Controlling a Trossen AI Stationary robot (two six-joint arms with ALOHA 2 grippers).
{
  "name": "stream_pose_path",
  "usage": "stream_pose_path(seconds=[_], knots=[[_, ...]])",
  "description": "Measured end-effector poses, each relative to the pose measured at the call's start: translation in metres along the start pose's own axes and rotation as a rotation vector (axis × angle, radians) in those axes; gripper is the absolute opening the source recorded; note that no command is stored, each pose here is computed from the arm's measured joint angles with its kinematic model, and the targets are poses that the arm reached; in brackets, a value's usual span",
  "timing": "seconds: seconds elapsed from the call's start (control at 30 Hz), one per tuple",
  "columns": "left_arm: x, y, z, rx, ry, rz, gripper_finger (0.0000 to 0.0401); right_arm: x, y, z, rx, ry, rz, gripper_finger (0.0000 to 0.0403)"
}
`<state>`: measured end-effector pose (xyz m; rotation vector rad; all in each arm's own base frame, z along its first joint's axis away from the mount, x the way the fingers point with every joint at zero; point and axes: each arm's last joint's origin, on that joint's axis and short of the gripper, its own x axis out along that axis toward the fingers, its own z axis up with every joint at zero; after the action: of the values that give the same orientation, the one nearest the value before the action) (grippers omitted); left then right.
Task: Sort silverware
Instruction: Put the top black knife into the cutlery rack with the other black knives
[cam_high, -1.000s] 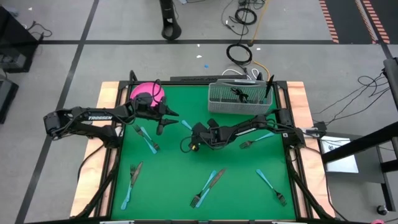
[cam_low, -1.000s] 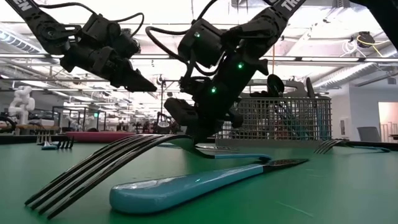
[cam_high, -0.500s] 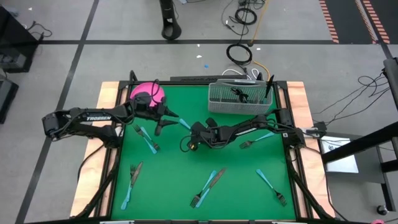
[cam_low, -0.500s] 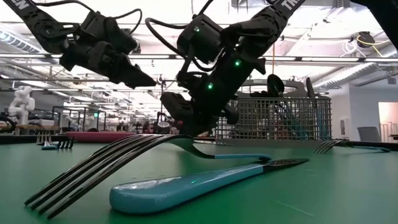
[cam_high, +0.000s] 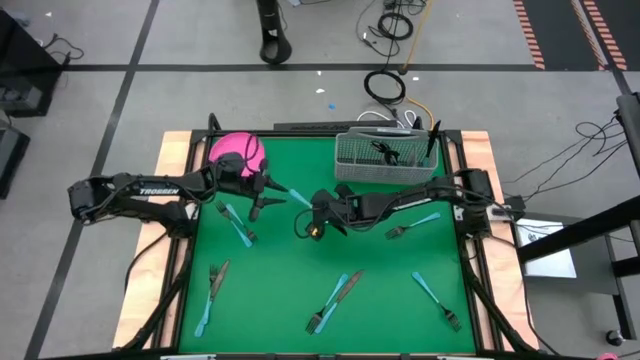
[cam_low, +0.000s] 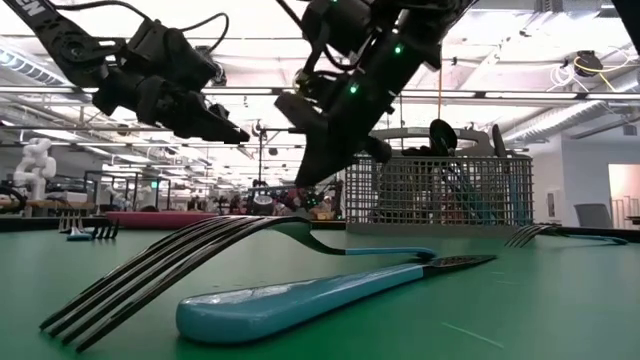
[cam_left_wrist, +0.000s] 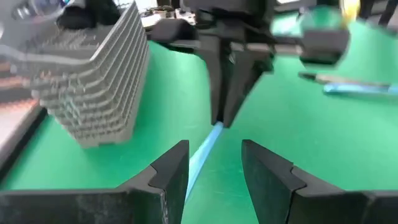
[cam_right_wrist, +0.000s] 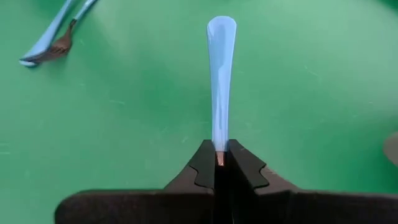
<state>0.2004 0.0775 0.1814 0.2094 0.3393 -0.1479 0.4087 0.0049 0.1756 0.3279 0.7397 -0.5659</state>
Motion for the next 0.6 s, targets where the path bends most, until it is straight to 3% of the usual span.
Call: stream_pose_path(seconds=[0.3,0.4,0.6], knots=[[0.023,-0.047,0.027,0.443,0.143,0.248,0.0150,-0.006,-0.018,0.016,0.040,0.035,0.052,0.0000],[0.025,-0.056,0.033,0.501,0.158,0.281,0.0150,-0.002,-0.025,0.020,0.047,0.054,0.084,0.0000],[0.033,-0.059,0.029,0.510,0.196,0.272,0.0150,0.002,-0.034,0.028,0.068,0.058,0.124,0.0000]])
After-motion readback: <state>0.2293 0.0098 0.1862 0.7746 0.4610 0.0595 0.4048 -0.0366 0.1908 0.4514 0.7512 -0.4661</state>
